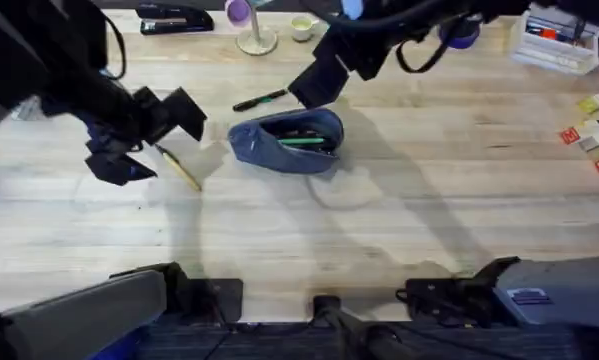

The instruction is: Unzip the bag, pick up the pens from the table one at a time and place them inside, then zip the bag closed.

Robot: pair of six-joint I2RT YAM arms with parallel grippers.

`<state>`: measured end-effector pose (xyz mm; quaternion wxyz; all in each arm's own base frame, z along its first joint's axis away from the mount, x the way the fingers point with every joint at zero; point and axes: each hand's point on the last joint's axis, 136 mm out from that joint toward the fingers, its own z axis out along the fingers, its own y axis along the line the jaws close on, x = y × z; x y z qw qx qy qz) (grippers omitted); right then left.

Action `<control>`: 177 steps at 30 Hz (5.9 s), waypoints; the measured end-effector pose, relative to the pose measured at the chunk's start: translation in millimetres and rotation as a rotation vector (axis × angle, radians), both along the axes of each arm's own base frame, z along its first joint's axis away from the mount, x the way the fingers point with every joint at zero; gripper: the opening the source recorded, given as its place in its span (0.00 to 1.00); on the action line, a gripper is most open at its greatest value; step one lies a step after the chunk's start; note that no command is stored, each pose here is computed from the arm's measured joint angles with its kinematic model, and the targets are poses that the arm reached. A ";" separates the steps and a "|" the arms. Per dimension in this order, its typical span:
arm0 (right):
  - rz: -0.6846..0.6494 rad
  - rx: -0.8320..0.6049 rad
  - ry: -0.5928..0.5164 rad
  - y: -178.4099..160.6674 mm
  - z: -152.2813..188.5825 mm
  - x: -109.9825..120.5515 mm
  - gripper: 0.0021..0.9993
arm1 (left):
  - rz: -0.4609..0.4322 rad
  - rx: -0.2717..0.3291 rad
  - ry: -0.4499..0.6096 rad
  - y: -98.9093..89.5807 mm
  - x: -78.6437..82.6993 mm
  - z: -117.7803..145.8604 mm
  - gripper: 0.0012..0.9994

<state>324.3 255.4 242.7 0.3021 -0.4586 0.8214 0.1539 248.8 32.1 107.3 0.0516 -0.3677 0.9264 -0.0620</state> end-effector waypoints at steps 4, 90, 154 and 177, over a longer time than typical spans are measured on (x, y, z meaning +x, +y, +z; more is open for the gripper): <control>-0.014 0.019 -0.010 -5.9 14.9 -9.5 1.00 | 0.006 -0.003 0.014 -1.7 -5.0 -17.1 0.99; -0.026 0.067 -0.066 -64.0 84.7 -102.5 1.00 | -1.067 0.106 -0.884 -153.9 144.6 122.4 0.04; -0.091 0.046 -0.167 -73.3 96.3 -86.5 1.00 | -2.021 0.003 -0.564 -188.8 69.9 -11.4 0.95; -0.101 0.033 -0.179 -75.7 96.3 -84.1 1.00 | -1.986 0.109 -0.643 -175.5 76.5 22.3 0.99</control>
